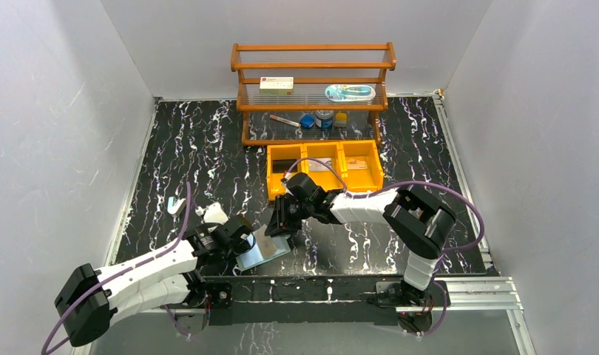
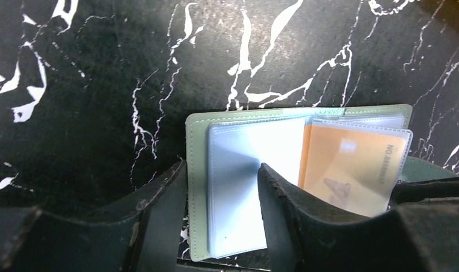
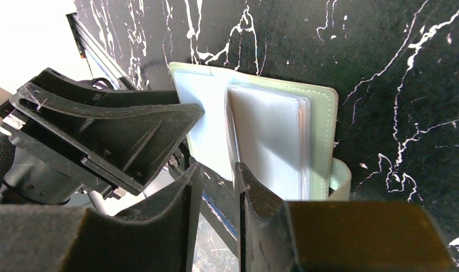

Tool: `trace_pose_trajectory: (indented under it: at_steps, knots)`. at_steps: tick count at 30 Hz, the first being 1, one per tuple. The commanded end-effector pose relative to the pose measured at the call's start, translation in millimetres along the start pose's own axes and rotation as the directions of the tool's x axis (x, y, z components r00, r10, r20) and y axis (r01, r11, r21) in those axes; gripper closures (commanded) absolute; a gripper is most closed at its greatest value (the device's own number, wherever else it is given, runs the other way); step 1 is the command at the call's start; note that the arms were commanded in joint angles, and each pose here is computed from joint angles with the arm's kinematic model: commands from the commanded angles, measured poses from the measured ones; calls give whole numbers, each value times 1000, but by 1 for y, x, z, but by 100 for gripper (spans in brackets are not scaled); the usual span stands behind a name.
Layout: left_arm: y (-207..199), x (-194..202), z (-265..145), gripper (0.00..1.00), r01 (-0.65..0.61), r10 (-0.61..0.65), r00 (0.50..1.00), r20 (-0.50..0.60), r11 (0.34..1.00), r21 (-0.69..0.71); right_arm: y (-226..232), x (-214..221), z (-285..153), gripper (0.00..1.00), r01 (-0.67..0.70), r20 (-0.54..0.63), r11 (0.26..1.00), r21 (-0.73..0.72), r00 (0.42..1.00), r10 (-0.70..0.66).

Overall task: Take the credit cards out of the card holder
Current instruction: Remove the credit card from the card holder.

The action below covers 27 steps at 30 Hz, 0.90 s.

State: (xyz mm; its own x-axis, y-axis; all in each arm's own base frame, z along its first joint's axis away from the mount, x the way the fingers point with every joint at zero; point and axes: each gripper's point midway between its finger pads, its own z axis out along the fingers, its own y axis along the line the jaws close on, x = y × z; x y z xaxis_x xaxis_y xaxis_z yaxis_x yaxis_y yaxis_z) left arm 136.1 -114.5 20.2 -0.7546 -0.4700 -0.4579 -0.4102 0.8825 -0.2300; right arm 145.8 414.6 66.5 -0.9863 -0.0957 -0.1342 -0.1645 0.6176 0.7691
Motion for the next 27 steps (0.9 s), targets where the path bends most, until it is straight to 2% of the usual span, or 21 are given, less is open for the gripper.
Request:
trace_pose_trajectory:
  at_steps: [1, 6, 10, 15, 18, 23, 24, 27]
  knots:
    - [-32, 6, 3, 57, 6, -3, 1000, -23, 988, 153, 26, -7, -3, 65, 34, 22, 997, -75, 999, -32]
    - [-60, 8, 1, 67, -38, 48, 998, -29, 962, 269, 33, -9, -14, 65, 39, 54, 995, -93, 998, -34]
    - [-78, 4, 0, 70, -95, 104, 995, -10, 946, 310, 29, -9, -20, 65, 38, 77, 997, -72, 997, -33]
    - [-88, -4, 0, 72, -156, 156, 987, 22, 944, 289, 13, -4, -22, 64, 17, 76, 1000, -18, 997, -15]
    - [-75, -8, 1, 72, -156, 154, 988, 24, 966, 206, 1, -6, -26, 64, 10, 109, 999, 47, 994, -15]
    - [-44, -15, -2, 62, -124, 120, 992, 44, 987, 99, -23, -15, -41, 64, 7, 181, 984, 176, 983, -39]
    - [-43, -16, -4, 57, -116, 112, 992, 50, 988, 104, -25, -14, -41, 64, 9, 176, 983, 183, 983, -42]
    - [-56, -21, -13, 50, -108, 97, 993, 68, 977, 183, -31, -9, -38, 64, 9, 153, 982, 189, 987, -38]
